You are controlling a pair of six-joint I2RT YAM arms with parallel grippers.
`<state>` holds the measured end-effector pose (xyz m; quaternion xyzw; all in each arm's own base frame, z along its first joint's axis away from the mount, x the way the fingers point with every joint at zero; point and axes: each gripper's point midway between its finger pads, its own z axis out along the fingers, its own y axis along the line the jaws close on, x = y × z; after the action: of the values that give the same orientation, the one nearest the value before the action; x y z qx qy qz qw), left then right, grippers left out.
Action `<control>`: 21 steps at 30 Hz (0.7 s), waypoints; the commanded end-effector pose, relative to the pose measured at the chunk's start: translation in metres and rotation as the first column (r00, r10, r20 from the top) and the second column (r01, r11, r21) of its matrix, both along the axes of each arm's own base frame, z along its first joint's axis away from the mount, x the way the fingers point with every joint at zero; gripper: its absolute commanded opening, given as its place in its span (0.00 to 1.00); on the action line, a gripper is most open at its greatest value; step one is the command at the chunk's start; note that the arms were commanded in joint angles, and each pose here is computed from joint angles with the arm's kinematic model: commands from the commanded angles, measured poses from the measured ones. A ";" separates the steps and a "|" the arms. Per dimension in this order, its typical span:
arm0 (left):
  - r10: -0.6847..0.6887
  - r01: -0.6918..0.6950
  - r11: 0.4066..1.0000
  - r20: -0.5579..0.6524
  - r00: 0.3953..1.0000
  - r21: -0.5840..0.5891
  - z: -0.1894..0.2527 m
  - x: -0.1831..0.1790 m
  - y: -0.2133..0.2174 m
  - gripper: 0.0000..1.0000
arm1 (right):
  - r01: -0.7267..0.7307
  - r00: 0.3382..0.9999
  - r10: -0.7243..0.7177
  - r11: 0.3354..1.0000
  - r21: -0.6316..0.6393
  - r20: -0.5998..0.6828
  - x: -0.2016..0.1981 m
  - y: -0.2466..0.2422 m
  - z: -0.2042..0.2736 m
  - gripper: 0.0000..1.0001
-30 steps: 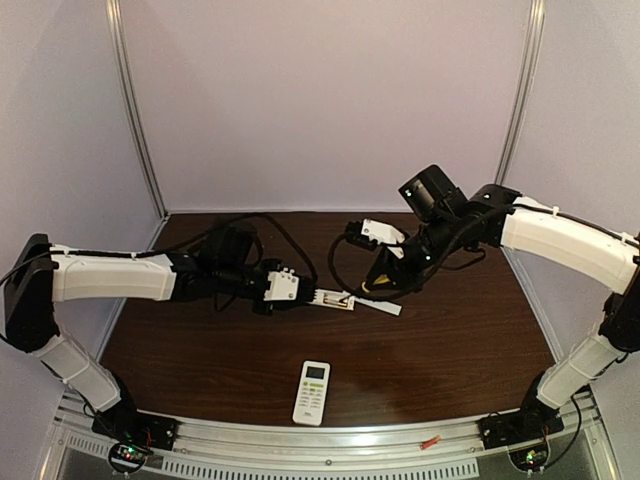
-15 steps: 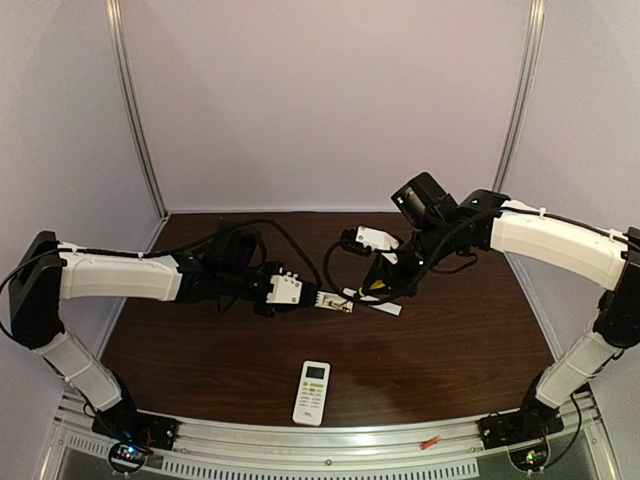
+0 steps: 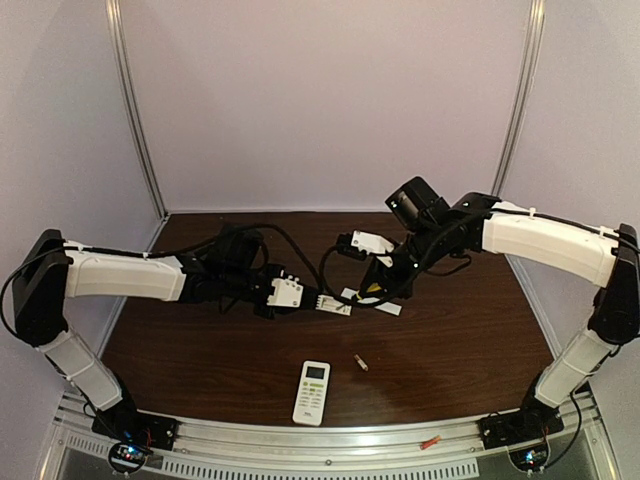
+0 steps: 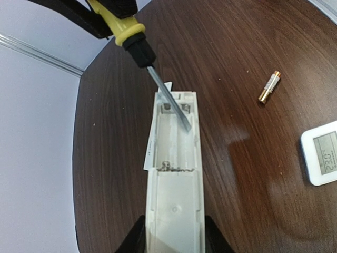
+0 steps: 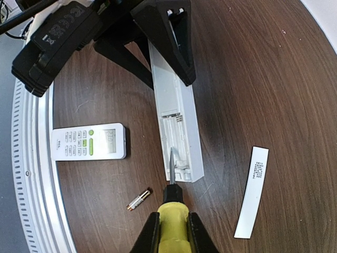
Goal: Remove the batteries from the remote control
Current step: Remove the battery from the remote control without the battery cover.
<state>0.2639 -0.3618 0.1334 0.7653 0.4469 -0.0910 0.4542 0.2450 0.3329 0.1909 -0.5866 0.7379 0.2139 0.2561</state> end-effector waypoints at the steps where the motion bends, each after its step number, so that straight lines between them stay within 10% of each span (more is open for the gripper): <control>1: 0.001 0.009 0.994 0.098 0.995 -0.107 0.037 0.018 -0.015 0.00 | 0.002 0.999 -0.004 0.999 -0.041 -0.031 -0.003 -0.004 -0.016 0.00; 21: 0.007 0.003 0.994 0.089 0.996 -0.112 0.038 0.017 -0.013 0.00 | 0.021 0.999 -0.022 0.999 -0.045 -0.032 -0.002 -0.005 -0.015 0.00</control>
<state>0.2652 -0.3614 0.1315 0.7659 0.4467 -0.0913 0.4534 0.2456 0.3333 0.1897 -0.5853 0.7393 0.2137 0.2552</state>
